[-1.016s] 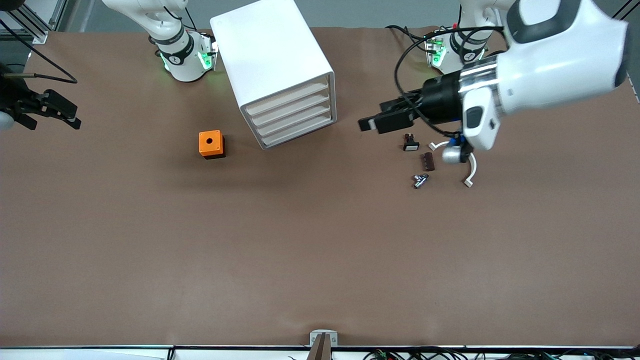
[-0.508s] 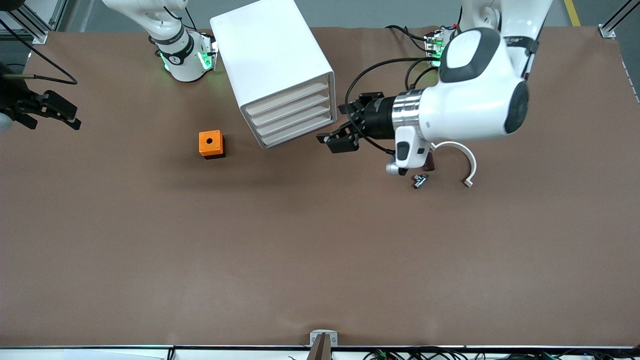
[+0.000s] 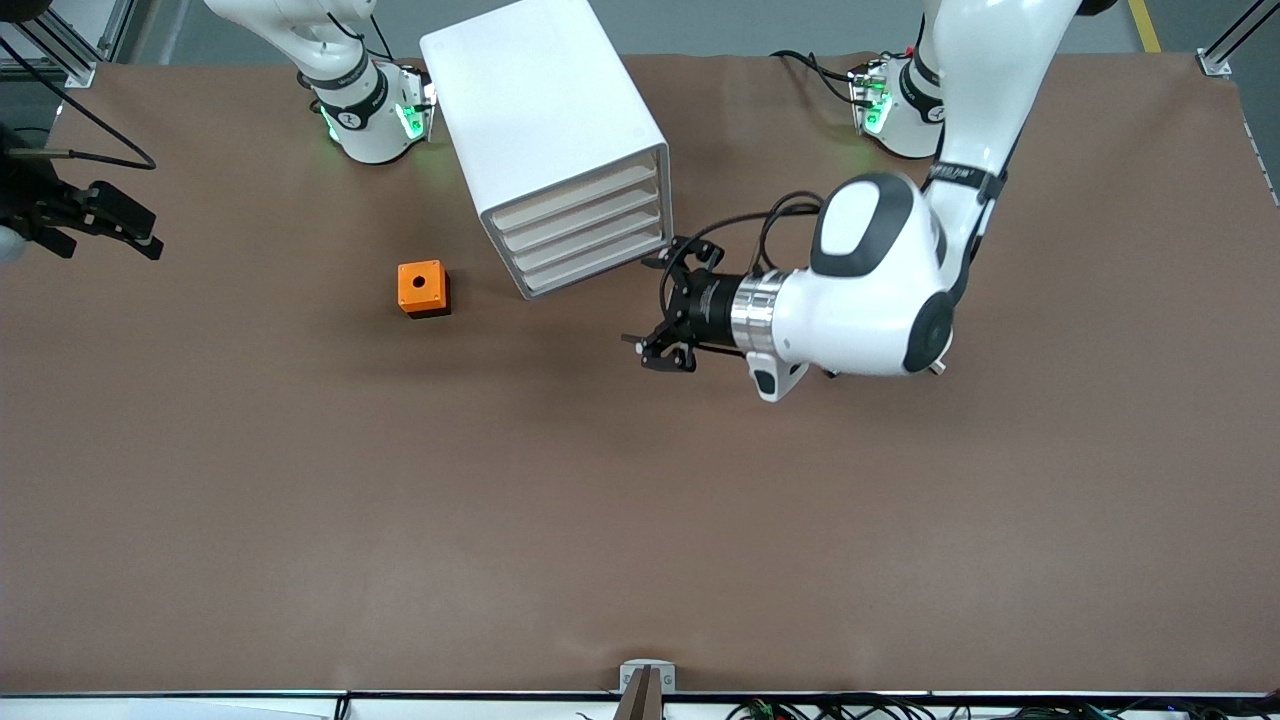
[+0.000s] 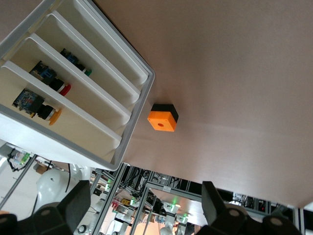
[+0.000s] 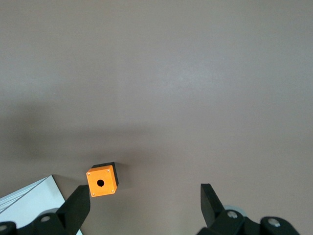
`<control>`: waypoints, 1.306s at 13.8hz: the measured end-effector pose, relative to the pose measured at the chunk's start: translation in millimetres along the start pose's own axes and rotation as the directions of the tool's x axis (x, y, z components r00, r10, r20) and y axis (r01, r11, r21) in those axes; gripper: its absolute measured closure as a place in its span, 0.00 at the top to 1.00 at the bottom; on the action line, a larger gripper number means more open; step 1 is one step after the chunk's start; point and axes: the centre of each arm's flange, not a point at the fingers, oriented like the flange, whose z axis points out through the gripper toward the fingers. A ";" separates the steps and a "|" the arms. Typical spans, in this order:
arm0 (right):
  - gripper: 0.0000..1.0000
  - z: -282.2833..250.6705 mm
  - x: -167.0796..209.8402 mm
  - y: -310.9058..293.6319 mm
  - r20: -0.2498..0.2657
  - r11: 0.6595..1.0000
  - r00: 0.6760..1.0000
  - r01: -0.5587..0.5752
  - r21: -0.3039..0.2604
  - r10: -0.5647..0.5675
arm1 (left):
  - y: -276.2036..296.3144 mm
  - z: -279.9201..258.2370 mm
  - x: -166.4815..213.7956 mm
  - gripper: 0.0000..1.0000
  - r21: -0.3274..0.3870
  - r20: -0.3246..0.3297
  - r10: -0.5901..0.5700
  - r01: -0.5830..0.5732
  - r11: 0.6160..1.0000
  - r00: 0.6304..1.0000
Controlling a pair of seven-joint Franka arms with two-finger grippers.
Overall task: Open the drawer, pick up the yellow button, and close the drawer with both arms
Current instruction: 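Move the left gripper toward the front of the white cabinet drawer, then grasp the drawer front of the white cabinet with the left gripper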
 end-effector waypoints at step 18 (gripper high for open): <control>1.00 0.9 -0.1 -0.1 0.002 1.000 1.000 -0.001 0.001 0.001 | -24.4 135.2 94.6 0.98 0.494 -0.426 -0.510 0.664 0.561 0.747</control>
